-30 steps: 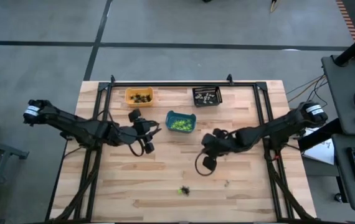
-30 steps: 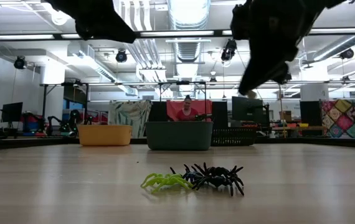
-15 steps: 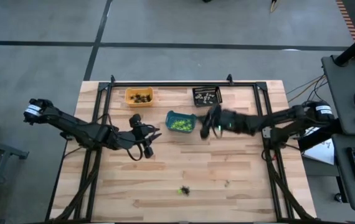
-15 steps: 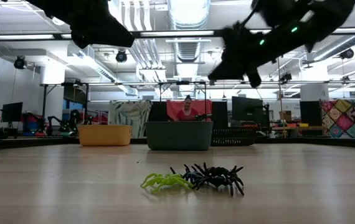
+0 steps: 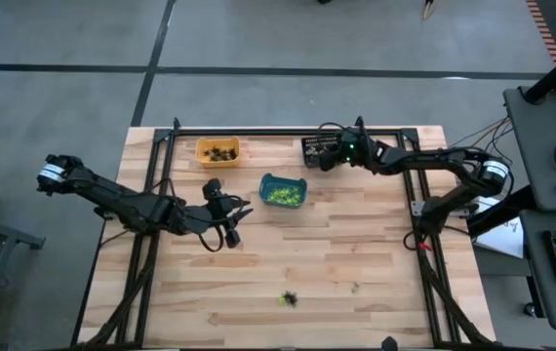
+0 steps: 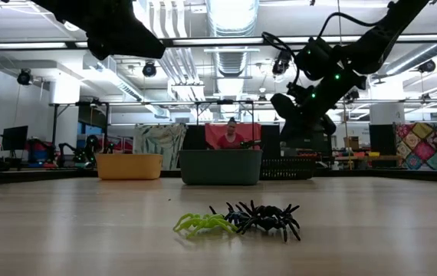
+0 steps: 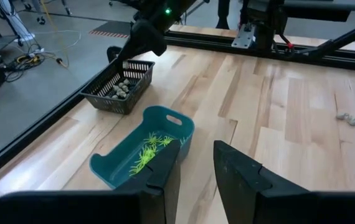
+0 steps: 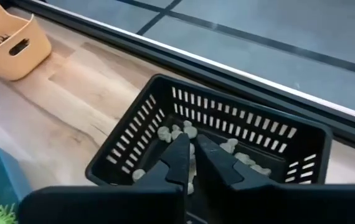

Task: Sort Halloween decoration
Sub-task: Put the white skull toy into the black bin, then put the green spider toy into the blue bin

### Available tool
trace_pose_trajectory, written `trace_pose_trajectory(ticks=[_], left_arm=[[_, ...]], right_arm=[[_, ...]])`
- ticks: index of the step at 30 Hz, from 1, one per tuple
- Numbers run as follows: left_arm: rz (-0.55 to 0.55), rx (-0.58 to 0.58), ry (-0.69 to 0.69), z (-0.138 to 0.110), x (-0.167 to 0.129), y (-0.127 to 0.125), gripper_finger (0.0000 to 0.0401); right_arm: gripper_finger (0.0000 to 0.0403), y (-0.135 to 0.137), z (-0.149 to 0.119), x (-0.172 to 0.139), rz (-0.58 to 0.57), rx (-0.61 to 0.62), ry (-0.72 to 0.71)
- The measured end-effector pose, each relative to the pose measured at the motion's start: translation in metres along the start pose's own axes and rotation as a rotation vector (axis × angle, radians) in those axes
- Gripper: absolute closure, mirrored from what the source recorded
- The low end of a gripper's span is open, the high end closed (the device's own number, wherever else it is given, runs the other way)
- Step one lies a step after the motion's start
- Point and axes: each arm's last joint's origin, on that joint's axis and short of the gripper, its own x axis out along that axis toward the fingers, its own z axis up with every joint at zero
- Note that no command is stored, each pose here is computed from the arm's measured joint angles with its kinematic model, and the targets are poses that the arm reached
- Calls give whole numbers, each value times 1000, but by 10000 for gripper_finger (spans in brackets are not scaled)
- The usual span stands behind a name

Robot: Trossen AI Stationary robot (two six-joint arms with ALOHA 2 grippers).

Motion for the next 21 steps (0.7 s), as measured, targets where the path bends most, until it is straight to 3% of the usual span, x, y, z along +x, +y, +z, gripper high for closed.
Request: trace_pose_trajectory(ticks=[12,17,21], left_arm=[[0,-43,4,-1,1,0,323],[8,-63,34,-8,8,-5,323],[-2,-82,58,-15,14,-13,323]], right_arm=[[328,1,2,-3,2,-3,-12],[326,11,10,-19,94,-11,-42],[333,28,16,-49,199,-40,-75]])
